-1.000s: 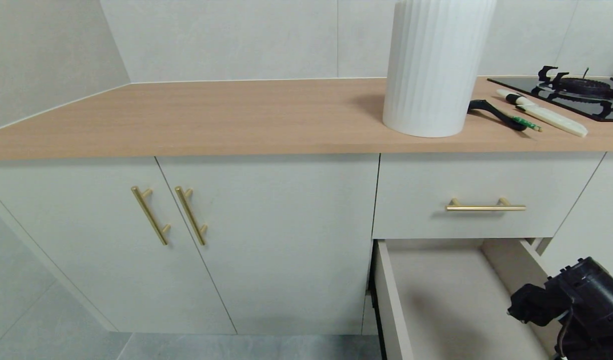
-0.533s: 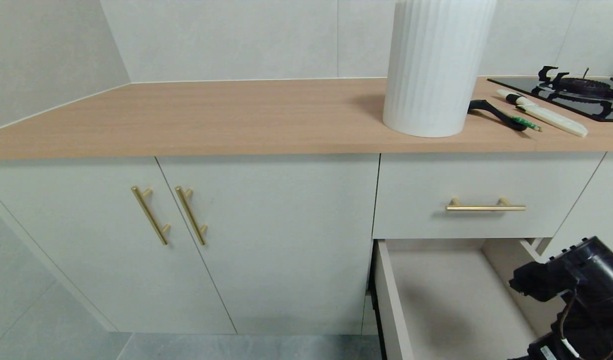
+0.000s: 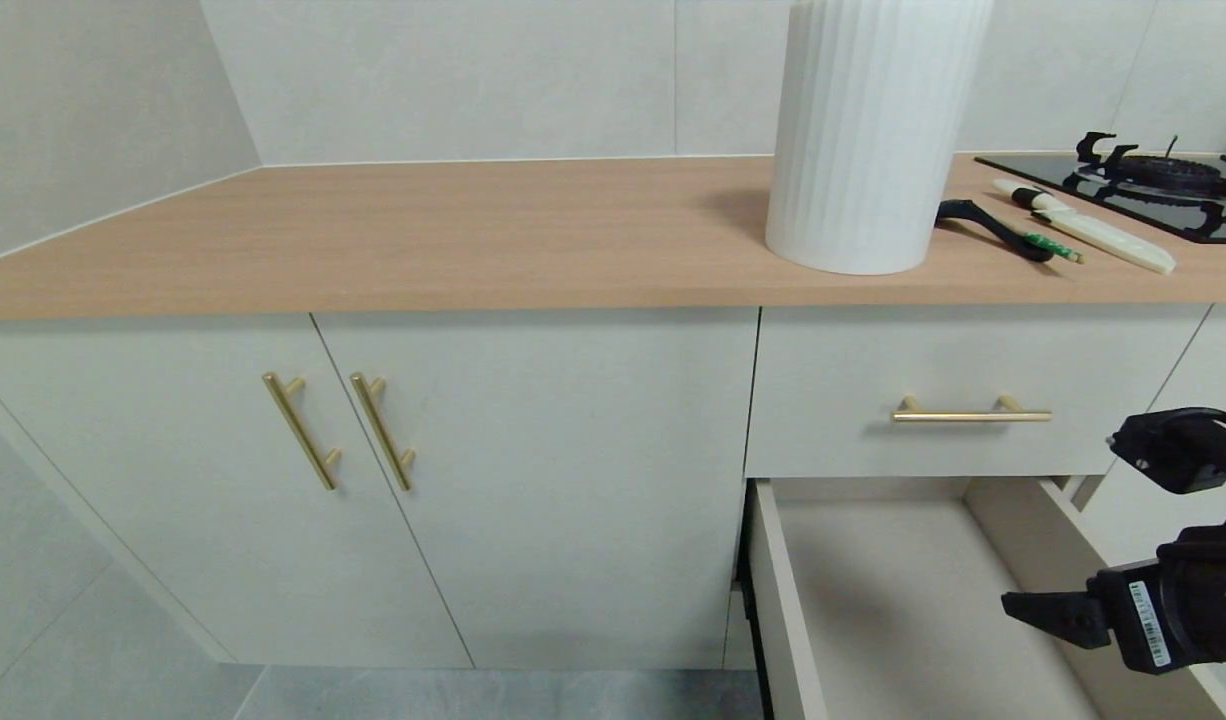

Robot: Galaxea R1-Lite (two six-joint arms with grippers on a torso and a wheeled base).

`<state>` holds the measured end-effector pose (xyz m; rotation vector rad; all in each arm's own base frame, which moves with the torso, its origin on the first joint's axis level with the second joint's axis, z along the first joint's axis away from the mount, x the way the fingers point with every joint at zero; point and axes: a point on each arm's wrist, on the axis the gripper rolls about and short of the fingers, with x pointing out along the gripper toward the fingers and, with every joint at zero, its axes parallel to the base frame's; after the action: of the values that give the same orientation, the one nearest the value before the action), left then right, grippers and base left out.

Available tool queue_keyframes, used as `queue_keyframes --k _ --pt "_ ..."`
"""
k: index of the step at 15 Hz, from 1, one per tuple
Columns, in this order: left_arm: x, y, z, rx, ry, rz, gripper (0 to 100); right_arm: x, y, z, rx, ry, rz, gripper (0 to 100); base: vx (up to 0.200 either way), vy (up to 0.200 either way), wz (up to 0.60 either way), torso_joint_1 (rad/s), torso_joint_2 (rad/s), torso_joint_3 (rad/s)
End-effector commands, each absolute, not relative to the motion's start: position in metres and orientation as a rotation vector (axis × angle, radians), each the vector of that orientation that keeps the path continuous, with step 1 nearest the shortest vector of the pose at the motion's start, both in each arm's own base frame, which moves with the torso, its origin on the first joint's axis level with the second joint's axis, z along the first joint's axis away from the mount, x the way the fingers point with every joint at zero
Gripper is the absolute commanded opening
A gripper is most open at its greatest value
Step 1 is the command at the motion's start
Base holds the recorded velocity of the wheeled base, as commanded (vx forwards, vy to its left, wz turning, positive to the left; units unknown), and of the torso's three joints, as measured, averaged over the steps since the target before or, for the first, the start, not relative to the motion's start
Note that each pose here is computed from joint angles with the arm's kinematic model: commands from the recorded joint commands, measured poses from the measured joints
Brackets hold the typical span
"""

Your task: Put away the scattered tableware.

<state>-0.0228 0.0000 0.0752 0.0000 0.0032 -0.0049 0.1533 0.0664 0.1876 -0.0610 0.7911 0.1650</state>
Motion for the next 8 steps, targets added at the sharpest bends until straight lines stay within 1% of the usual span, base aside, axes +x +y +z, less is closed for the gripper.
queue_keyframes --k 1,3,4,7,8 --pt "-0.0228 0.0000 0.0752 0.000 0.003 -0.005 100 0.1483 0.0641 0.1925 -0.054 0.762 0.170 100 0.000 0.000 0.00 0.000 0.00 0.000" --pt "-0.0228 0.0000 0.0752 0.000 0.003 -0.005 100 0.1484 0.0641 0.1924 -0.064 0.759 0.172 100 0.000 0.000 0.00 0.009 -0.03 -0.016" --pt "-0.0228 0.0000 0.0752 0.000 0.003 -0.005 100 0.1486 0.0642 0.1926 -0.064 0.756 0.171 100 0.000 0.000 0.00 0.066 -0.23 -0.159" --pt "-0.0228 0.0000 0.0752 0.000 0.003 -0.005 100 0.1487 0.0641 0.1926 -0.064 0.755 0.170 100 0.000 0.000 0.00 0.126 -0.25 -0.240" --pt "-0.0228 0.0000 0.0752 0.000 0.003 -0.005 100 0.1487 0.0641 0.1926 -0.064 0.755 0.170 100 0.000 0.000 0.00 0.168 -0.47 -0.290"
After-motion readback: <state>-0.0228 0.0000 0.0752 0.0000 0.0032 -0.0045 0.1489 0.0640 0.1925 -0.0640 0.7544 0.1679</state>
